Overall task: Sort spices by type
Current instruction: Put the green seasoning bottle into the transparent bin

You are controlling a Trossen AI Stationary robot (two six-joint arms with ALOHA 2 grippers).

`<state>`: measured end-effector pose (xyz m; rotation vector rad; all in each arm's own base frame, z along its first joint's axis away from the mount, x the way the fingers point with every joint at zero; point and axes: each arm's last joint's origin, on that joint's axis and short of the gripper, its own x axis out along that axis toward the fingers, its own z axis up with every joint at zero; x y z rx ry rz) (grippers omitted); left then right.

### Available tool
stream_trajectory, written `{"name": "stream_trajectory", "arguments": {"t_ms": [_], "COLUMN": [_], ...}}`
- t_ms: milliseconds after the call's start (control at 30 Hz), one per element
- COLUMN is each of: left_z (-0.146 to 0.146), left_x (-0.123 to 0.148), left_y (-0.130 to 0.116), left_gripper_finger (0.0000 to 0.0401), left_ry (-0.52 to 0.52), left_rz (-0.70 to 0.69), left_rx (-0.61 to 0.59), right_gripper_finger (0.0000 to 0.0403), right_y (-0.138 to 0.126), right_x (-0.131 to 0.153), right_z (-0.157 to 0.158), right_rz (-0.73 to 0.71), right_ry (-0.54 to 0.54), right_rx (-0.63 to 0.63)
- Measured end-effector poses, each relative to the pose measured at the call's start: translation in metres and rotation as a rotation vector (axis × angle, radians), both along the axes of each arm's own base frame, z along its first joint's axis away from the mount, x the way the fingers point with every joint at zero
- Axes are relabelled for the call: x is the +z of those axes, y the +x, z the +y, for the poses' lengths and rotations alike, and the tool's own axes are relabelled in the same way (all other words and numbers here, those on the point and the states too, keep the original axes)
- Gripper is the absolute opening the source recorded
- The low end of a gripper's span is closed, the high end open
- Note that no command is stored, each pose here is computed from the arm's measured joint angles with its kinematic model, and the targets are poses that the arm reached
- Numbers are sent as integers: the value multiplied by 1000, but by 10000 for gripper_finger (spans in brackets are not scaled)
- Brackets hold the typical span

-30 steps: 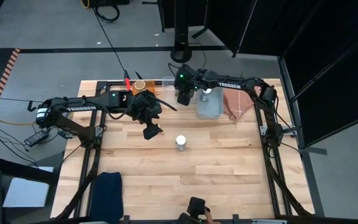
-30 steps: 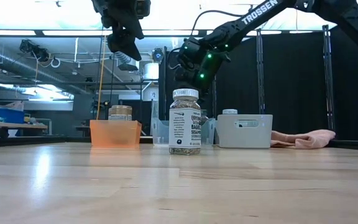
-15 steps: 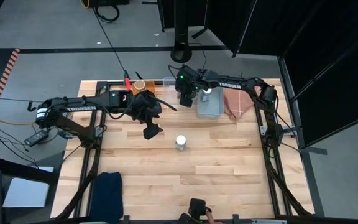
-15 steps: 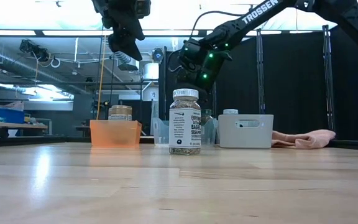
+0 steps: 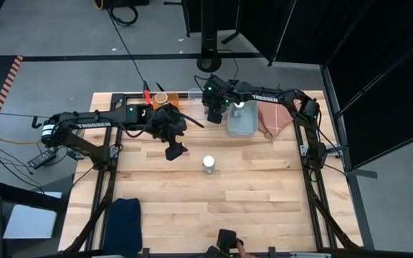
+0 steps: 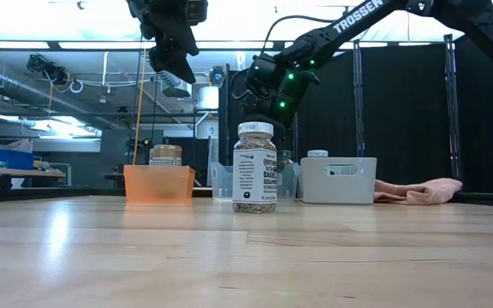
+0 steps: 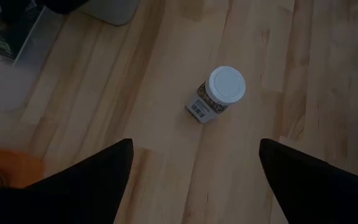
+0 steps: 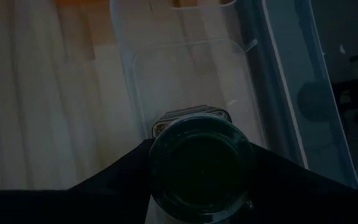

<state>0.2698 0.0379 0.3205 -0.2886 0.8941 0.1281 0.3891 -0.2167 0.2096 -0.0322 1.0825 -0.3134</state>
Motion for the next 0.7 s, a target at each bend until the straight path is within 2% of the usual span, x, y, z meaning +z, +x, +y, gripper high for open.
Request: {"name": "stream_trajectory", "arguments": {"t_ms": [167,433,700], "left_z": [0,0,0], "left_x": [0,0,0], "left_y": [0,0,0], "left_gripper_finger": [355,355,355], "left_ry": [0,-1,1], "left_rz": [0,0,0], "left_rx": [0,0,-3], "right_gripper_finger": [239,273,304], "right_y": [0,1,-1], "right_x": [0,-1,3], "right_z": [0,-1,-1], "right_rz": [-1,-3,30], "right_ry": [0,-10,-90], "right_rx": [0,-4,-5]}}
